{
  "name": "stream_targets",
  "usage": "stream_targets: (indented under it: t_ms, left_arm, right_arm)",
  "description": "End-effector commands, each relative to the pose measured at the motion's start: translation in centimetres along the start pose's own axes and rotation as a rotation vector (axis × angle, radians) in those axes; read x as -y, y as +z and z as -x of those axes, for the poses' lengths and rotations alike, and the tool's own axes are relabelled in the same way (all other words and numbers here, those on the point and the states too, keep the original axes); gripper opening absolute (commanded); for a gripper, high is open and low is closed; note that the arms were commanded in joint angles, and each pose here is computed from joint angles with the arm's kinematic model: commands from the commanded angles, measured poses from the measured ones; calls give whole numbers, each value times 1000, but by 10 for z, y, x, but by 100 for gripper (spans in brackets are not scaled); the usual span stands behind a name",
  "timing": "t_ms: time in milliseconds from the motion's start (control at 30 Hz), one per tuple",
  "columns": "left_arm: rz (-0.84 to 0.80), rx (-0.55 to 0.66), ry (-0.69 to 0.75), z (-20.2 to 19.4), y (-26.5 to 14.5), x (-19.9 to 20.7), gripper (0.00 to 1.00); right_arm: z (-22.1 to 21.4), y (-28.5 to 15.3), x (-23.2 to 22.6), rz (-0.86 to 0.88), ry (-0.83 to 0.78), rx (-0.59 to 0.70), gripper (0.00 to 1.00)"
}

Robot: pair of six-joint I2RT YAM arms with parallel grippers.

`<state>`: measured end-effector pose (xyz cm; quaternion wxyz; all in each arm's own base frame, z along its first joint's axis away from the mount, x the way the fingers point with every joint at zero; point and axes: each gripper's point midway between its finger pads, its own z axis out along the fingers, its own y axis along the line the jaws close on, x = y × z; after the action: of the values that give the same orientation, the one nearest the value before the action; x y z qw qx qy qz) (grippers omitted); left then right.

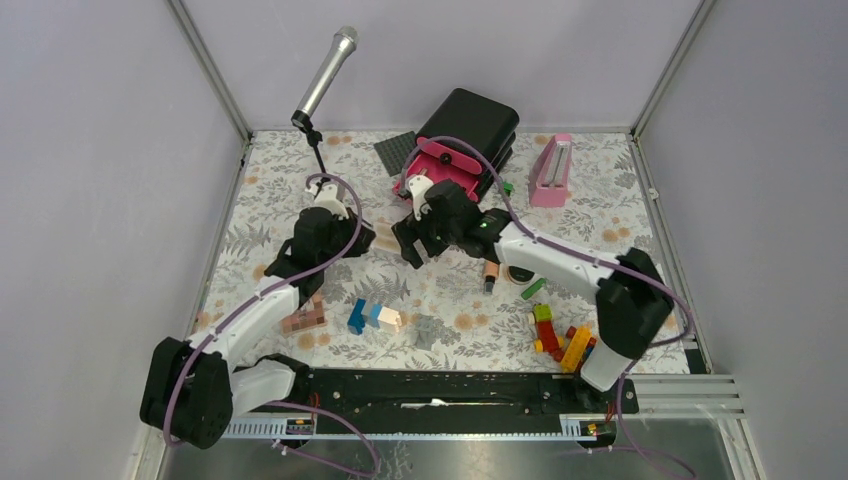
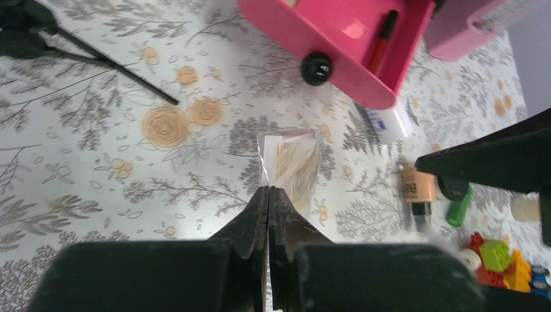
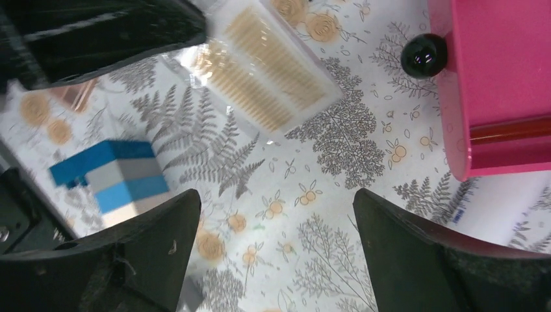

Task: Organize the makeup
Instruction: Pick up the makeup from the center of the board, then place the makeup in the drawer.

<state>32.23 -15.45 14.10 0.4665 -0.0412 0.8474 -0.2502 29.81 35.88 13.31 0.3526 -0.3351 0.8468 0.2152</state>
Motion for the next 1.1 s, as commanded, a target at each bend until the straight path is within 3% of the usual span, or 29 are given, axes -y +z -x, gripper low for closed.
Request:
stream_targets:
  t_ms: [0, 333, 600, 900, 1067]
  left_arm:
    - [-212, 71, 102, 28, -18, 51, 0]
    - [-547, 66, 260, 34, -67, 132, 0]
    - [-646, 106, 328, 39, -94, 152, 0]
    - [-735, 94, 384, 29, -110, 168, 0]
    - [-758, 109, 403, 30, -118, 172, 0]
  right_arm:
    - [23, -58, -25, 135, -159, 59, 97]
    - [21, -123, -50, 290, -280, 39, 98]
    - [27, -156, -55, 305, -297, 100, 99]
    - [25, -157, -53, 295, -284, 101, 97]
    - [22, -156, -56, 315, -278, 88, 84]
